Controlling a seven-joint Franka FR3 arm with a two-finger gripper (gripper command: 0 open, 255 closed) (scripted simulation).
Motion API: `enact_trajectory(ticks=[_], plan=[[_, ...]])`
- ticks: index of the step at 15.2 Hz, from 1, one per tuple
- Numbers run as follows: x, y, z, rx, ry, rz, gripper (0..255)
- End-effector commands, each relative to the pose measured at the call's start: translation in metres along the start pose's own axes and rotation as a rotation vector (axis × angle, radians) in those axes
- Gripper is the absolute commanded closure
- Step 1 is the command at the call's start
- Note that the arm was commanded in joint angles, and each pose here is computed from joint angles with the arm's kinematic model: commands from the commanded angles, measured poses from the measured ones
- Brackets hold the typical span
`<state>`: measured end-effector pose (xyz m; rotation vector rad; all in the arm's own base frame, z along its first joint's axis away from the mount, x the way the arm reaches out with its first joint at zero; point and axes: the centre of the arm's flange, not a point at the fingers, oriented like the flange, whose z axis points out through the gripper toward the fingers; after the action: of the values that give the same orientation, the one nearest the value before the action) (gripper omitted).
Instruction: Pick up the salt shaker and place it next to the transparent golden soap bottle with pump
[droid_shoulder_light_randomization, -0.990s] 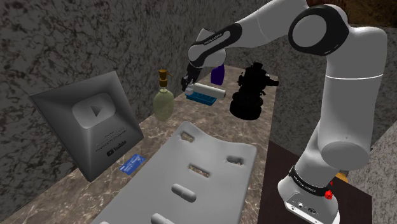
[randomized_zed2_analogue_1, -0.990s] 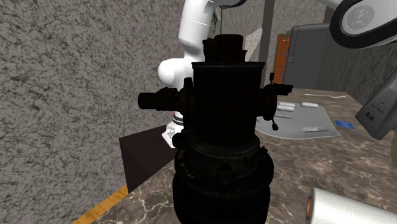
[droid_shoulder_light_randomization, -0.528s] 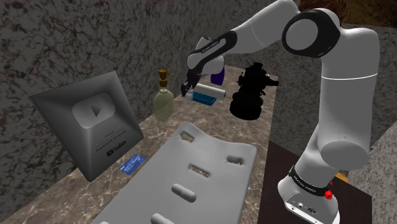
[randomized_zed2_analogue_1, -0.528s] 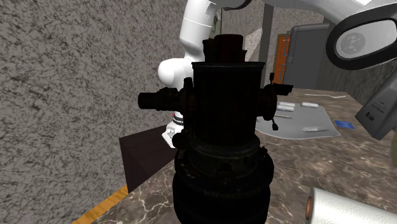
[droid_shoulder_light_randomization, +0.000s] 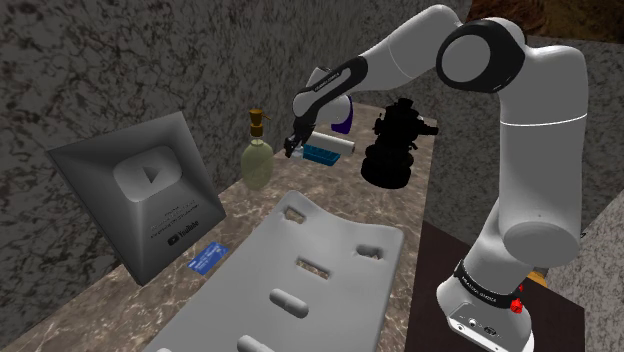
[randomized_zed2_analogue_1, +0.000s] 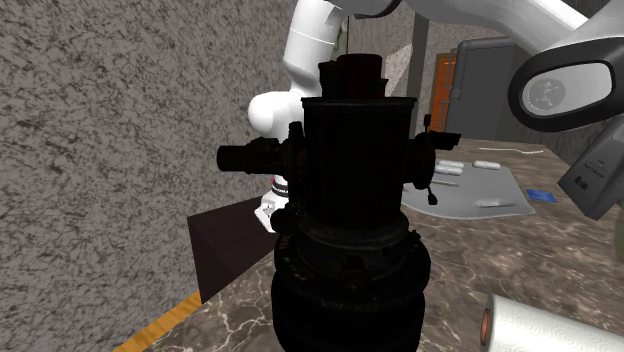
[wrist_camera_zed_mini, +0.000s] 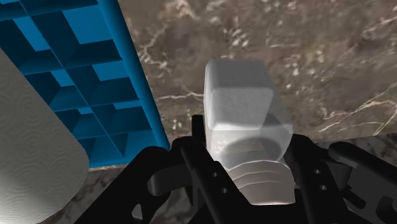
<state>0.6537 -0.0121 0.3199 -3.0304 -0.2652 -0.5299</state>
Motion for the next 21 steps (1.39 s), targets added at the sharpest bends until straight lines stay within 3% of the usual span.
enact_trajectory(ticks=[1, 3, 4, 9, 13, 21], plan=[[0.000, 0.000, 0.000, 0.000, 0.000, 0.000, 255], [0.000, 0.000, 0.000, 0.000, 0.000, 0.000, 255], [0.000, 0.000, 0.000, 0.000, 0.000, 0.000, 0], [0.000, 0.000, 0.000, 0.000, 0.000, 0.000, 0], [0.000, 0.000, -0.050, 0.000, 0.000, 0.000, 0], [0.000, 0.000, -0.050, 0.000, 0.000, 0.000, 0]])
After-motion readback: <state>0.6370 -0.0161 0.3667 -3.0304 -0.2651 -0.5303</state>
